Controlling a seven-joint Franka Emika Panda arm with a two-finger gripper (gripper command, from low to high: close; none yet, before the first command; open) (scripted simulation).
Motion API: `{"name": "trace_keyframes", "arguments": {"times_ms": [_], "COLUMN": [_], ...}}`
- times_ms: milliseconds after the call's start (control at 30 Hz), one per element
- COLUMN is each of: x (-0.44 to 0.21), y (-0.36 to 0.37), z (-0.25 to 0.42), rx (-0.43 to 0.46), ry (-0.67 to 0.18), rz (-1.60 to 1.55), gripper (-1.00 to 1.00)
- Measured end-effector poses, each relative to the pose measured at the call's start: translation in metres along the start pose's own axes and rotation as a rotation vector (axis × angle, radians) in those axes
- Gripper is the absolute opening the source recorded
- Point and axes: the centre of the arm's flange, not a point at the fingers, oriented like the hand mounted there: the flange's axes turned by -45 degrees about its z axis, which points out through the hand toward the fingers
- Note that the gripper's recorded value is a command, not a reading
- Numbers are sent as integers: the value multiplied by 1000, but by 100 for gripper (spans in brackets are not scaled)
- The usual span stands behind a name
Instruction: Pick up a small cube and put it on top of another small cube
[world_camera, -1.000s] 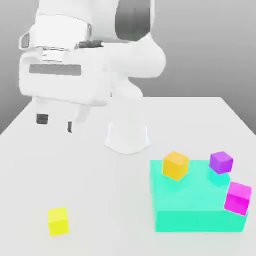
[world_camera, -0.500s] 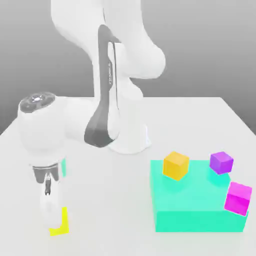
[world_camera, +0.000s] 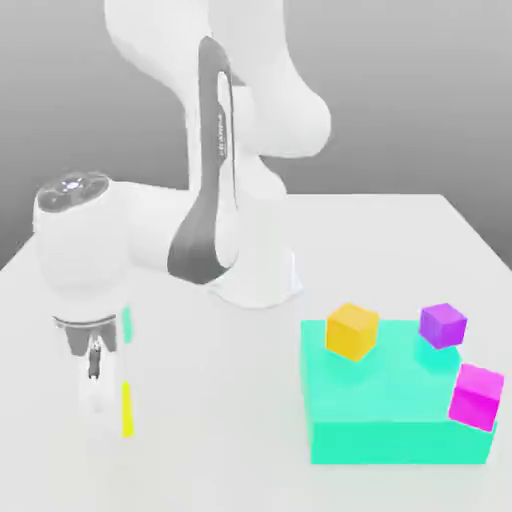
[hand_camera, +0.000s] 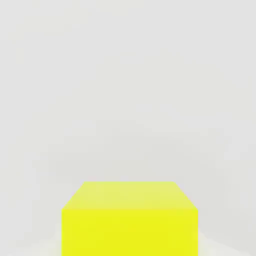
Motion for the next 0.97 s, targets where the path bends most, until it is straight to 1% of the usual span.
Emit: {"name": "trace_keyframes", "arguments": {"times_ms": [133,300,467,633,700,867,900,967], "x": [-75,-150,-227,-293,-303,-307,-307,-307], "y": [-27,-29,-14,17,23,25,26,26], "z": [-33,-67,-93,-110,-101,-54,-48,-48], "rx": [3,3,1,-2,-3,-5,-5,-5], "ry": [-4,-7,-7,-4,-3,-1,-1,-1], "rz": [-261,-535,-831,-1126,-1180,-1197,-1197,-1197], "gripper": [-100,-100,-100,-100,-100,-100,100,100]}}
